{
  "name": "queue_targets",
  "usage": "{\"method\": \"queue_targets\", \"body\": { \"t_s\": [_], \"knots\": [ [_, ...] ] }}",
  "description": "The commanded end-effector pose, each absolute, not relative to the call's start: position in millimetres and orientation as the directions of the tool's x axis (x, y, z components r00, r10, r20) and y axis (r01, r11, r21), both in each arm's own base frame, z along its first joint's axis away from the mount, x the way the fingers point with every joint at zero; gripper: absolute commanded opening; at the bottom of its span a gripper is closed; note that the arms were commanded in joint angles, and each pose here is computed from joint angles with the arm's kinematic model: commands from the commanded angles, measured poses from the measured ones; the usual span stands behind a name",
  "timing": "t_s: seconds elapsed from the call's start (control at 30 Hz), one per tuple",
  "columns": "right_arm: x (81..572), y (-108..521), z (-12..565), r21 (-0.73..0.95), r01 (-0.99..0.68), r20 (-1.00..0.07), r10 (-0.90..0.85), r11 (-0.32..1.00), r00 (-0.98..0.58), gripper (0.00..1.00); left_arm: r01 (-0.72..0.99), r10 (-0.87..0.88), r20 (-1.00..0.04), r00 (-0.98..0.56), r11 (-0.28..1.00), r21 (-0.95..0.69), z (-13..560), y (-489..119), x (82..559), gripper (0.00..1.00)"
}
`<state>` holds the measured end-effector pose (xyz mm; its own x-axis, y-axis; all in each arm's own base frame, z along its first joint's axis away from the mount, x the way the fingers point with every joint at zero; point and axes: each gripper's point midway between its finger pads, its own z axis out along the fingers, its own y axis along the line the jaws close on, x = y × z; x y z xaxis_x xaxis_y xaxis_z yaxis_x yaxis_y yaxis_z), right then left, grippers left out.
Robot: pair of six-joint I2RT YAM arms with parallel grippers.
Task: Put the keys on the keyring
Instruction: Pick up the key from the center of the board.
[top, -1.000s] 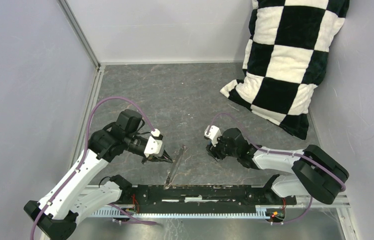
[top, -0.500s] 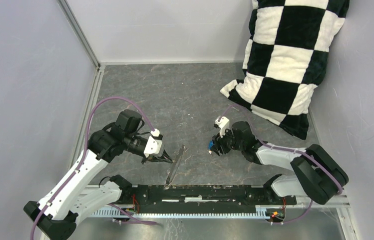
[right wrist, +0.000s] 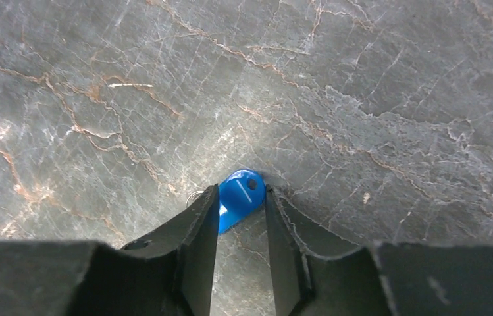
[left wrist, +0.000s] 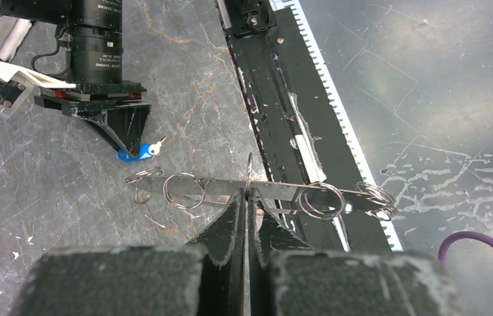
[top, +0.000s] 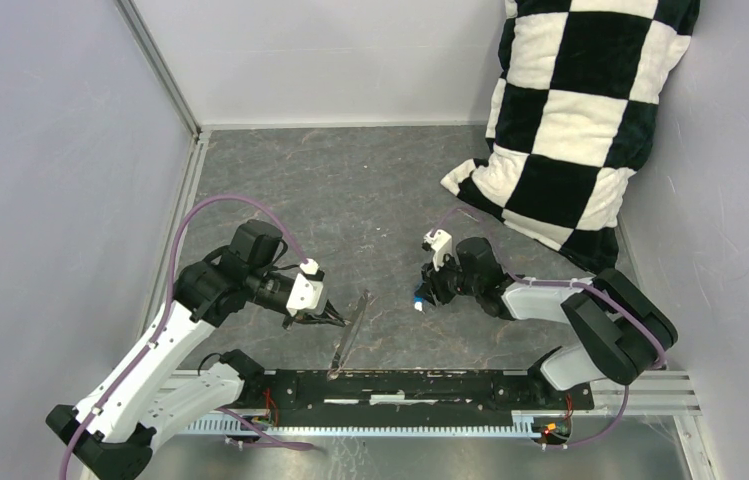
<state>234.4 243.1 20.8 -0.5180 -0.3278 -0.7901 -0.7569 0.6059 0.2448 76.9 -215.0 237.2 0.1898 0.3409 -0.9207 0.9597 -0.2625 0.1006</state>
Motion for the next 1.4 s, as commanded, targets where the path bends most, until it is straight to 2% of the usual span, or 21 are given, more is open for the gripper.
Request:
{"method": "queue_targets", "body": {
  "t_s": [0.0,0.3,0.43,0.57,0.77,1.1,1.23,1.37],
  "knots": [
    [243.1,257.0,37.3,0.27,-0.768,-0.826,-0.27,0.581,-0.495,0.33,0.959,0.311,-0.929,0.202,-0.256,0.122,249.2,-217.1,76.2,0.02],
    [246.6,272.8,71.9,0.323,-0.787,-0.871,-0.16,0.525,-0.464,0.0,0.96,0.313,-0.927,0.206,-0.25,0.128,250.2,-216.6,76.8,0.02],
    [244.0,273.3,91.7,0.326,-0.797,-0.892,-0.114,0.509,-0.437,0.0,0.961,0.316,-0.926,0.209,-0.244,0.133,250.7,-215.6,76.8,0.02],
    [246.5,260.2,101.3,0.239,-0.8,-0.919,-0.138,0.551,-0.37,0.0,0.96,0.311,-0.926,0.212,-0.243,0.138,252.7,-215.4,76.2,0.02],
    [258.8,233.7,99.6,0.039,-0.778,-0.921,-0.28,0.627,-0.272,0.0,0.96,0.306,-0.928,0.213,-0.244,0.14,255.3,-215.7,75.7,0.02],
    [262.5,211.9,66.1,-0.26,-0.703,-0.812,-0.544,0.662,-0.213,0.0,0.96,0.311,-0.925,0.22,-0.236,0.149,255.9,-215.1,77.5,0.02],
    [250.8,232.1,59.7,-0.259,-0.729,-0.81,-0.553,0.633,-0.193,0.0,0.961,0.313,-0.923,0.223,-0.233,0.153,256.9,-215.4,78.9,0.02],
    [239.8,258.4,58.3,-0.184,-0.776,-0.844,-0.502,0.603,-0.19,0.0,0.96,0.314,-0.923,0.224,-0.232,0.154,257.4,-215.4,79.1,0.02]
  ]
}}
